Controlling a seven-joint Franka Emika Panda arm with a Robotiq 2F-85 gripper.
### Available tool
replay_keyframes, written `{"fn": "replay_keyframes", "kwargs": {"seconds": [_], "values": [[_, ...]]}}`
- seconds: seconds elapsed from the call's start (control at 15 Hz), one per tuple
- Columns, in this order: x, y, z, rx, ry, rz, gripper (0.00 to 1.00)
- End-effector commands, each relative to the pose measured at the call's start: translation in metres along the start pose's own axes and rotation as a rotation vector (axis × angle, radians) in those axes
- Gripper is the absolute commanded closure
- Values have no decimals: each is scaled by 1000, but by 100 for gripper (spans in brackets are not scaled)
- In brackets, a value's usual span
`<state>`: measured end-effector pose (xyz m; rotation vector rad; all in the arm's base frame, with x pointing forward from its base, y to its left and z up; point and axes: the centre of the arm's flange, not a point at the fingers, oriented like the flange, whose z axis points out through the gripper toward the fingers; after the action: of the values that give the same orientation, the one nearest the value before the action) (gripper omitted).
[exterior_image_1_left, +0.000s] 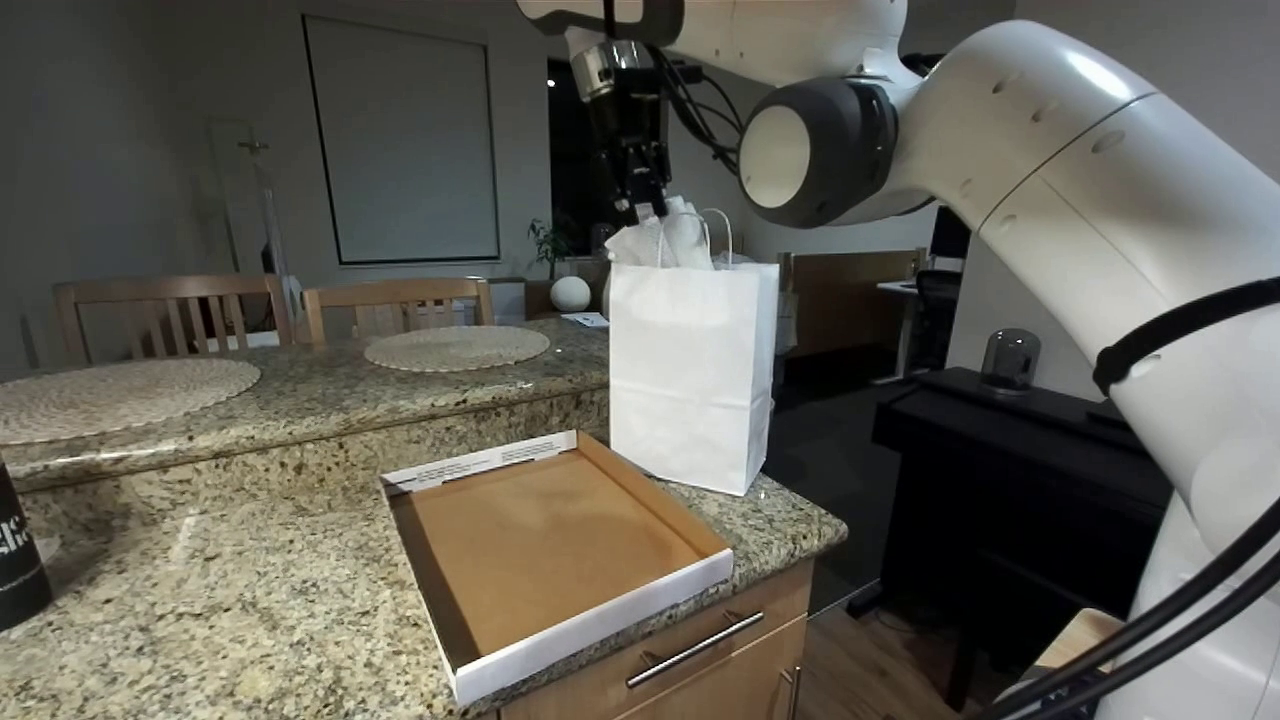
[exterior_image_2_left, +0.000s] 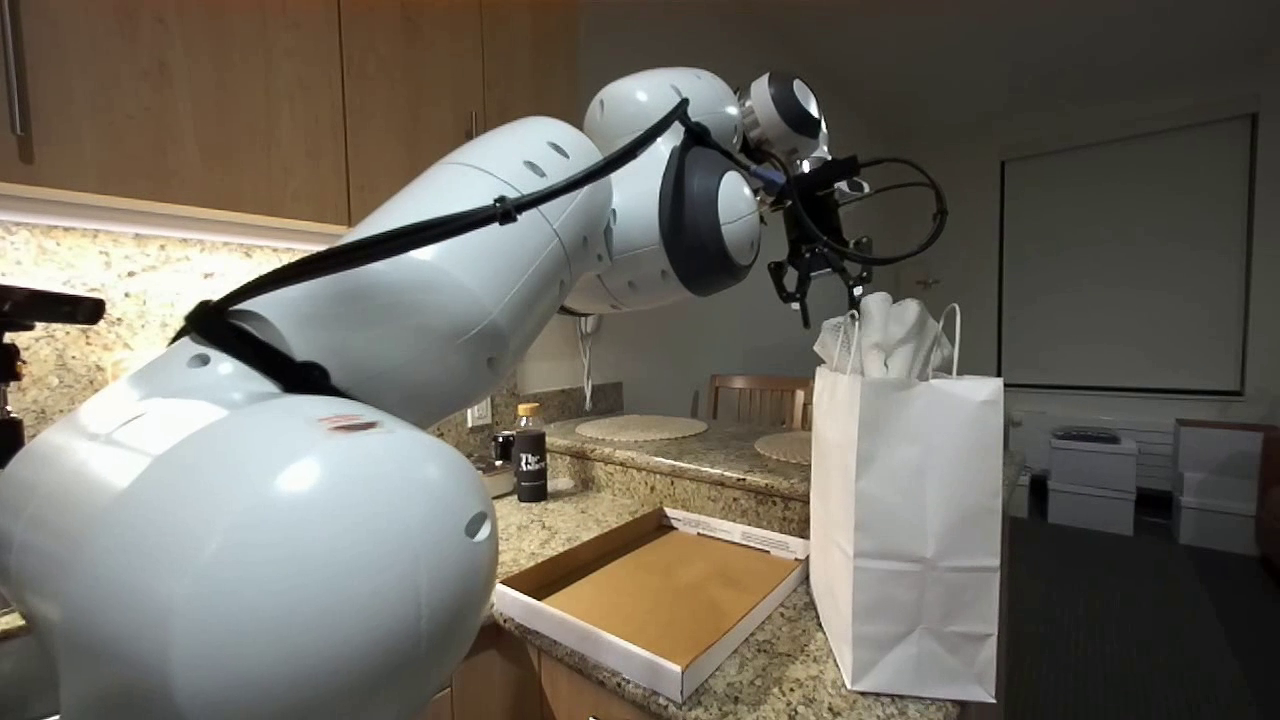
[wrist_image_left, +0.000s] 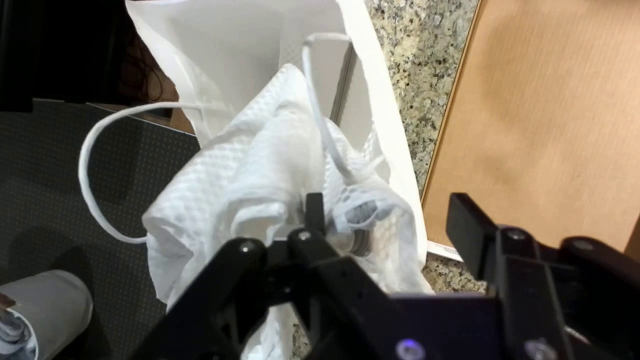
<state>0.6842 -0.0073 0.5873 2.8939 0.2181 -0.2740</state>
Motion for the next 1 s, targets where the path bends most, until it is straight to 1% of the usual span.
{"fn": "replay_keyframes", "kwargs": {"seconds": [0.0,0.13,0.33,0.47,0.6,0.8,0.93], "values": [[-65,-11,36,15,11,9,5],[-68,-7,32,11,31,11,0],[-76,6,22,22,70,32,0],[-81,18,17,35,75,39,0],[-83,31,20,37,64,38,0],[-72,52,39,97,93,45,0],[-63,68,50,159,179,106,0]]}}
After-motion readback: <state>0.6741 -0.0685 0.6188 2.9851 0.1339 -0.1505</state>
